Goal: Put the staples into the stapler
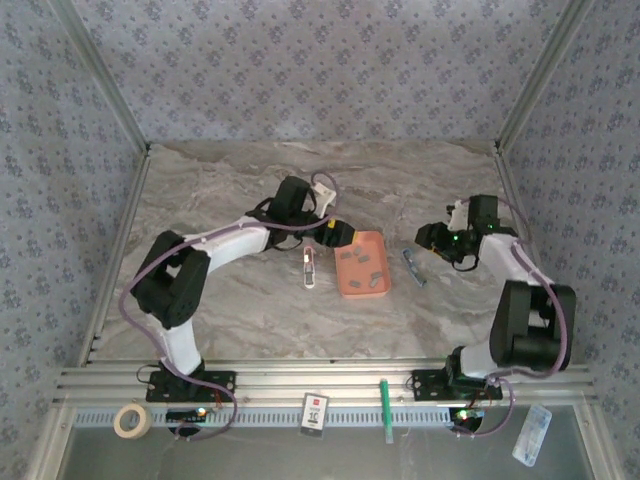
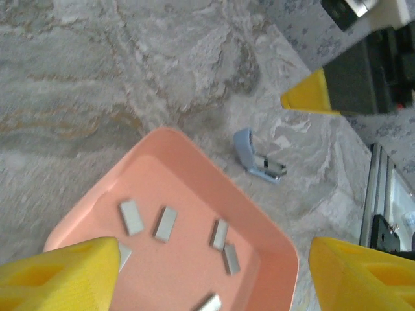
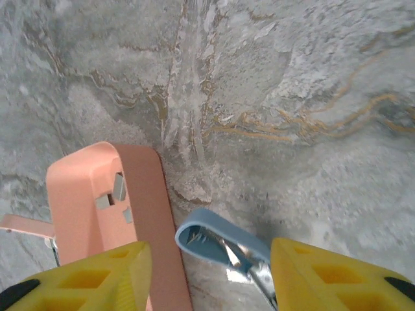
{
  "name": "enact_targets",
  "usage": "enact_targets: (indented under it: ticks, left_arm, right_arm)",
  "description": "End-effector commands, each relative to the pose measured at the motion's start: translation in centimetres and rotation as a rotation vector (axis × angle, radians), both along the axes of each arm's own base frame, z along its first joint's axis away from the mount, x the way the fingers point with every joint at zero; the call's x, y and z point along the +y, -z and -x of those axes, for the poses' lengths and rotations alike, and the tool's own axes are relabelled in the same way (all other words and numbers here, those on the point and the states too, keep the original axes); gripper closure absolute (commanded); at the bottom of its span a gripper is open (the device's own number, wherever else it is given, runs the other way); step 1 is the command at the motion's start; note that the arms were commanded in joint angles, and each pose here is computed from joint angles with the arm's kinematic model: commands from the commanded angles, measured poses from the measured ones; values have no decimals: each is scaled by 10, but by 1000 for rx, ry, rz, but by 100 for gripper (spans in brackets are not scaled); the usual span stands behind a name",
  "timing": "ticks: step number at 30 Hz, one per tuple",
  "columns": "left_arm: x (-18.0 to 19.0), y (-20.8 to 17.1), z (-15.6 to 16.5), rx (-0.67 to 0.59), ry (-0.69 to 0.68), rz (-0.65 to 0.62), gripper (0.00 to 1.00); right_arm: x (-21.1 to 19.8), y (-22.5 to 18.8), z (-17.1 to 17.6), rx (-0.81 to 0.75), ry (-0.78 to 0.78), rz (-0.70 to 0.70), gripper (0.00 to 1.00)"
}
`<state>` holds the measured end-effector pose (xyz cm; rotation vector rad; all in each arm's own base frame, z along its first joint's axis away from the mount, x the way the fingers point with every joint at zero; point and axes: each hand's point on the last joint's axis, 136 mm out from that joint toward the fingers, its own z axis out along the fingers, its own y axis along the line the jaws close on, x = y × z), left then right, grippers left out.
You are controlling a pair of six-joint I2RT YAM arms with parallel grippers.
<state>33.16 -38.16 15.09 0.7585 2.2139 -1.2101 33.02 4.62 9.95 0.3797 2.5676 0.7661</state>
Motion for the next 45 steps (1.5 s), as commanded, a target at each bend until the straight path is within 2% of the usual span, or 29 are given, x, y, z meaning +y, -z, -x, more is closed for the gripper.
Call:
enact_targets:
  ticks: [1,7,18,21,45]
  left_arm:
    - [-27,-19,-6,0,12,48,24]
    - [-71,-13,-5,88,19,21,25]
    - [-126,22,22,243,55,-130,25]
    - [-130,36,29,259,73,-201,24]
    - [-158,53,23,296,93,-164,25]
  right_arm:
    - [-9,15,33,132,122,-3,50]
    - [-13,36,67,231,215,-31,54]
    - [-19,53,72,234,274,-160,60]
    - [-18,56,71,239,272,-173,62]
    - [-9,75,72,307,230,-195,69]
